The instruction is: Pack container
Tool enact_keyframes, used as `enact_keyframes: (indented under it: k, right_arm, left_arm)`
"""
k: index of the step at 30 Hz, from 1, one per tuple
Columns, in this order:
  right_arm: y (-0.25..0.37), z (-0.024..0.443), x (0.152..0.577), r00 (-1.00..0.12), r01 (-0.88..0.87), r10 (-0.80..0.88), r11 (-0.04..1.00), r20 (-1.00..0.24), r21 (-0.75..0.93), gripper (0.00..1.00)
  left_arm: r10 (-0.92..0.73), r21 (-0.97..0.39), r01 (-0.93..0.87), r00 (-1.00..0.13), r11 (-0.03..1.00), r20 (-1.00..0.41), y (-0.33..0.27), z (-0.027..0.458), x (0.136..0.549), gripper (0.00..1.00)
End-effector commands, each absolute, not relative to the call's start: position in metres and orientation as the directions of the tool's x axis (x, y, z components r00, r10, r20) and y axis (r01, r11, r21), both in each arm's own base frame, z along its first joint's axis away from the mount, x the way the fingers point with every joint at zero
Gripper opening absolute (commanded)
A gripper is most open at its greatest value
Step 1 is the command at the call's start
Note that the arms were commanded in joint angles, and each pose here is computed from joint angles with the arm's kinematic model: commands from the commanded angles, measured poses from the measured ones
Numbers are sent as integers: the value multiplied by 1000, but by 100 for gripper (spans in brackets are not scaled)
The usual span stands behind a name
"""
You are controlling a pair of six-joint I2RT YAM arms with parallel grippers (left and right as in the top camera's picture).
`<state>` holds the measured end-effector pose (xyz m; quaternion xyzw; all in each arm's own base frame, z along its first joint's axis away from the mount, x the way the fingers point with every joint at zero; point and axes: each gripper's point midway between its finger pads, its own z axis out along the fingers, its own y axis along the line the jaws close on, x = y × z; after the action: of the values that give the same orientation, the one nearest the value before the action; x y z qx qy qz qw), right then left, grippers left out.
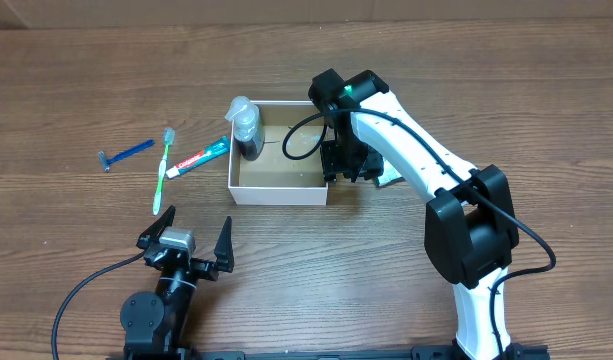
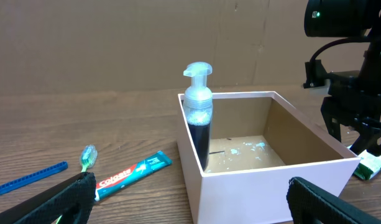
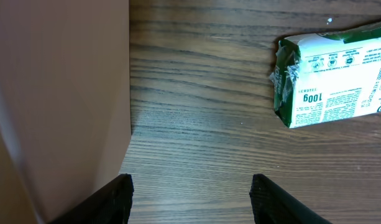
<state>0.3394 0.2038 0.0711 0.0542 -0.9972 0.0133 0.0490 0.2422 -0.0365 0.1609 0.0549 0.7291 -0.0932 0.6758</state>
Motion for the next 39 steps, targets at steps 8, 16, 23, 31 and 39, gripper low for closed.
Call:
enact_keyframes:
  k: [8,16,23,31,39]
  right_arm:
    - [140,73,401,-964,266,266,962,7,55,77]
    - [94,72,426,-807,589,591,800,21,119,92]
    - [97,33,403,-763,646,641,760,81,71,99]
    - [107,16,395,-719,695,689,716,97,69,100]
    - [110,17,365,-729,670,664,742,166,-24,100]
  left_arm:
    - [-25,-39,201,-71,979,-997,-35,161,242,100]
    - [-25,-39,201,-71,979,-997,-35,161,242,100]
    - [-25,-39,201,-71,979,-997,-35,161,242,100]
    - [-25,-39,201,-71,979,-997,-35,161,242,100]
    - [-25,-39,201,-71,979,-997,-35,161,242,100]
